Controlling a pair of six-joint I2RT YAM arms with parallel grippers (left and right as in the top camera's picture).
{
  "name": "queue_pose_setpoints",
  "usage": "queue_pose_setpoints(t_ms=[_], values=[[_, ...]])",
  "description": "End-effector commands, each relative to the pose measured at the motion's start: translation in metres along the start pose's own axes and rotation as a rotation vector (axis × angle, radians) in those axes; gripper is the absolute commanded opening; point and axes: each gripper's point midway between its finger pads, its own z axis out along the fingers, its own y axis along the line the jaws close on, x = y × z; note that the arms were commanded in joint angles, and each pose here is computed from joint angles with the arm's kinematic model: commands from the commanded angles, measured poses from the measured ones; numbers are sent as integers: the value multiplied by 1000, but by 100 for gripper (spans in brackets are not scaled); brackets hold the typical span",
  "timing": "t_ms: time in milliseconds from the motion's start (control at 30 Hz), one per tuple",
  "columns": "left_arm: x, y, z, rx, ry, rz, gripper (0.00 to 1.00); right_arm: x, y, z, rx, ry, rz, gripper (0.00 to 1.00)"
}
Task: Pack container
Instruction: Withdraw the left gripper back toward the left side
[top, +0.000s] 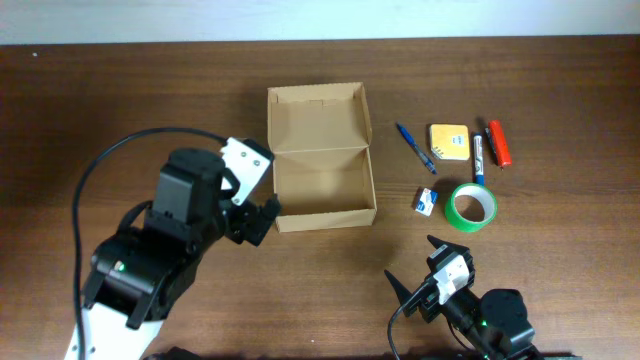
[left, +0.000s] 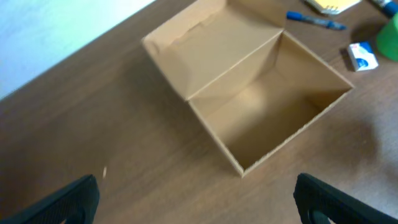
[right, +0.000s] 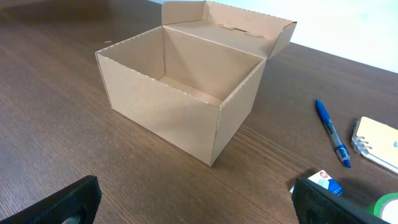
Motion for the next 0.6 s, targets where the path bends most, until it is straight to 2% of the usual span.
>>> queue_pose_setpoints(t_ms=[0, 167, 267, 567], values=[[-2, 11, -14, -55, -20, -76, 100, 1, -3, 0, 16, -4, 0, 99], [6, 4, -14, -10, 8, -117, 100, 1, -3, 0, 16, -4, 0, 99], [8, -12, -15, 96, 10, -47, 100, 1, -3, 0, 16, -4, 0, 99], [25, -29, -26, 299, 33, -46, 100, 1, -3, 0, 16, -4, 0, 99]])
